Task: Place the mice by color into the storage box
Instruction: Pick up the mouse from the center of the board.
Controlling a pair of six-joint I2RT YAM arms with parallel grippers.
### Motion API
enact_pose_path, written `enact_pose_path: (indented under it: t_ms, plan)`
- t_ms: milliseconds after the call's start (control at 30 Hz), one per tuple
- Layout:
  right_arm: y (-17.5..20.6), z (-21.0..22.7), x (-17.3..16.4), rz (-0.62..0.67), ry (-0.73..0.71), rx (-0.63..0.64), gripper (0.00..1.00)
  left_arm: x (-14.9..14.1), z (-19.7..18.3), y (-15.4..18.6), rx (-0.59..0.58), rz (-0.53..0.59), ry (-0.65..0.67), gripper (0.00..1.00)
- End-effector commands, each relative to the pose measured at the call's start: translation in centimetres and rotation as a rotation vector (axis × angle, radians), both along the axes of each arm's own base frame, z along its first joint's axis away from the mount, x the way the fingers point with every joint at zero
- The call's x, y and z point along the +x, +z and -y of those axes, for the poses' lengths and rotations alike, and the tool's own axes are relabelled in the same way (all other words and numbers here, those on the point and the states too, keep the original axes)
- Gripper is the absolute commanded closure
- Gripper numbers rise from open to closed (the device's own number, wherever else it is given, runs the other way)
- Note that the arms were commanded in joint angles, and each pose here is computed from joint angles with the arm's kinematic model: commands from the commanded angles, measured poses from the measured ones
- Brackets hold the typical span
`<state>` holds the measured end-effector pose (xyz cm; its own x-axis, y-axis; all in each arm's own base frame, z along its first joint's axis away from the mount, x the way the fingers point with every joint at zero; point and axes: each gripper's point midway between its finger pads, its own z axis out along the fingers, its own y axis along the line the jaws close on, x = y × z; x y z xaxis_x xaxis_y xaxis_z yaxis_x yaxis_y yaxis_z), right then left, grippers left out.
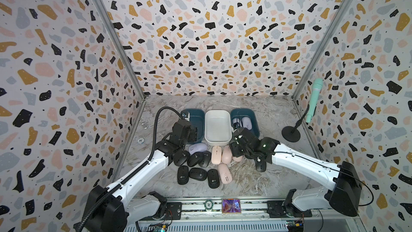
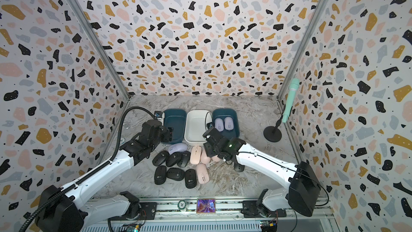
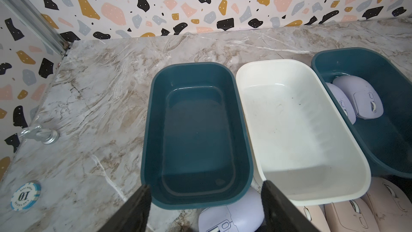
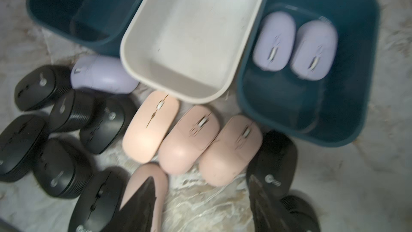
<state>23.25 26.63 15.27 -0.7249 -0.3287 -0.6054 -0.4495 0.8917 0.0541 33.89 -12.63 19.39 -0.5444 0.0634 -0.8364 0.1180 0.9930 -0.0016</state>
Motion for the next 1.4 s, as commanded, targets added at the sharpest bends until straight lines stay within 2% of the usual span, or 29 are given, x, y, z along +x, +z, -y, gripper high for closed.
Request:
enact_pose_path:
  t_ms: [0, 133, 267, 833, 1167, 1367]
  plan:
    - [-1.6, -0.7, -3.4, -0.106, -0.065, 0.031, 0.33, -0.4, 0.5, 1.7, -0.027, 0.012, -0.026, 0.22]
    - [-4.7, -2.1, -6.2, -0.202, -0.044, 0.023, 0.33, -1.1, 0.2, 0.6, -0.002, -0.029, -0.035, 0.22]
    - [-6.4, -3.0, -7.2, -0.239, -0.022, 0.02, 0.32, -1.5, 0.6, -0.1, -0.006, -0.051, -0.061, 0.22]
    - [-9.3, -5.3, -7.5, -0.303, 0.027, -0.027, 0.33, -1.3, 0.6, -0.5, 0.008, -0.042, -0.063, 0.21]
    - [-10.9, -3.5, -7.4, -0.306, -0.007, -0.141, 0.36, -1.2, 0.5, -0.7, 0.015, -0.049, -0.063, 0.22]
    - [-11.4, -3.0, -7.4, -0.312, -0.019, -0.148, 0.39, -1.2, 0.6, -0.7, 0.016, -0.049, -0.064, 0.21]
